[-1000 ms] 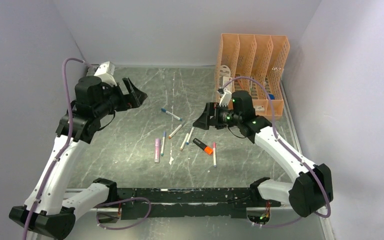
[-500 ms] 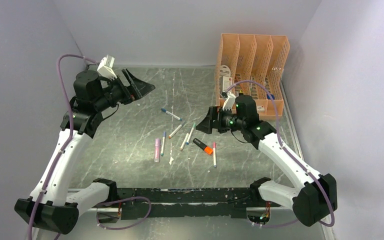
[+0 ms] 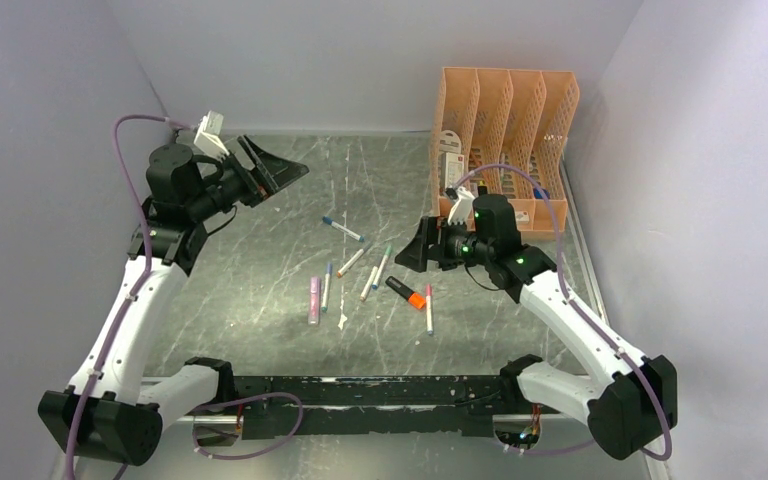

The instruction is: Open the pen caps

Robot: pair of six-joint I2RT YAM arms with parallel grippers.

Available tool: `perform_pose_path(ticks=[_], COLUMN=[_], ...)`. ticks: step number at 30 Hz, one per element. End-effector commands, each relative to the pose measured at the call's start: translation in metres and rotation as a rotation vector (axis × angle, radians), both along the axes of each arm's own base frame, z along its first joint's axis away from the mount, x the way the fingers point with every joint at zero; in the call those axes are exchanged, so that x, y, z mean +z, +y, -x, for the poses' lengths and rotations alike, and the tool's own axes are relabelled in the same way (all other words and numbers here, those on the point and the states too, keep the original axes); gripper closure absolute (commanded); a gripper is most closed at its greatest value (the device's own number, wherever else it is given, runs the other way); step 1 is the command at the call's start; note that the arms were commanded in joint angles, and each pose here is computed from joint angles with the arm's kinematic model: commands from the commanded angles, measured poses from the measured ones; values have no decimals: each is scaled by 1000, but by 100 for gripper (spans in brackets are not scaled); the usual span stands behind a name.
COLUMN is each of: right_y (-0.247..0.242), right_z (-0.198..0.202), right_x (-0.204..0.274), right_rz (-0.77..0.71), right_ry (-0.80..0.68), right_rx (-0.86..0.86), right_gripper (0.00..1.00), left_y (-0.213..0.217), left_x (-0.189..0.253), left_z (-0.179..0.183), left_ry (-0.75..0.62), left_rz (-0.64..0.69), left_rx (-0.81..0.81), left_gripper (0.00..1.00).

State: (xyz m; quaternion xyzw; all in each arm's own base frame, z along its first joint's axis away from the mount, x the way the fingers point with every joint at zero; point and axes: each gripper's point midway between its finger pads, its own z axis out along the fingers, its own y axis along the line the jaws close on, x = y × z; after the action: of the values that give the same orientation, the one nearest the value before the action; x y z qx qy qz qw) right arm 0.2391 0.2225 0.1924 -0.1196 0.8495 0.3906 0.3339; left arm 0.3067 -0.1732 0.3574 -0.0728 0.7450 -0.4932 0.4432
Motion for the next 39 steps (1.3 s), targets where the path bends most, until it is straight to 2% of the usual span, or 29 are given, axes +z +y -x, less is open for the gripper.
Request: perform_pose_path(ticks=[1, 7, 13, 17, 23, 32, 39], right_y=[-3, -7, -9, -7, -10, -17, -17], right_z=[4, 1, 3, 13, 24, 11, 4], right_x=[-2, -16, -48, -71, -109, -142, -148], right_rz=[18, 69, 156, 238, 449, 662, 735], right_ry=[-8, 31, 125, 162, 190, 172, 150], right_rx=[0, -16, -38, -72, -98, -117, -90], right_gripper=[0, 0, 0, 5, 16, 21, 23], left_y=[15, 35, 46, 50, 47, 47, 39], left_x=[11, -11, -83, -126, -148, -160, -159], left_z=[-3, 2, 18, 31, 38, 26, 23], left_ry=[-59, -43, 69, 173, 183, 204, 192], left_rz=[-70, -206, -357, -418, -400, -425, -387], left_rx=[75, 157, 130, 97, 81, 67, 43], left_gripper=[1, 1, 1, 1, 1, 1, 1])
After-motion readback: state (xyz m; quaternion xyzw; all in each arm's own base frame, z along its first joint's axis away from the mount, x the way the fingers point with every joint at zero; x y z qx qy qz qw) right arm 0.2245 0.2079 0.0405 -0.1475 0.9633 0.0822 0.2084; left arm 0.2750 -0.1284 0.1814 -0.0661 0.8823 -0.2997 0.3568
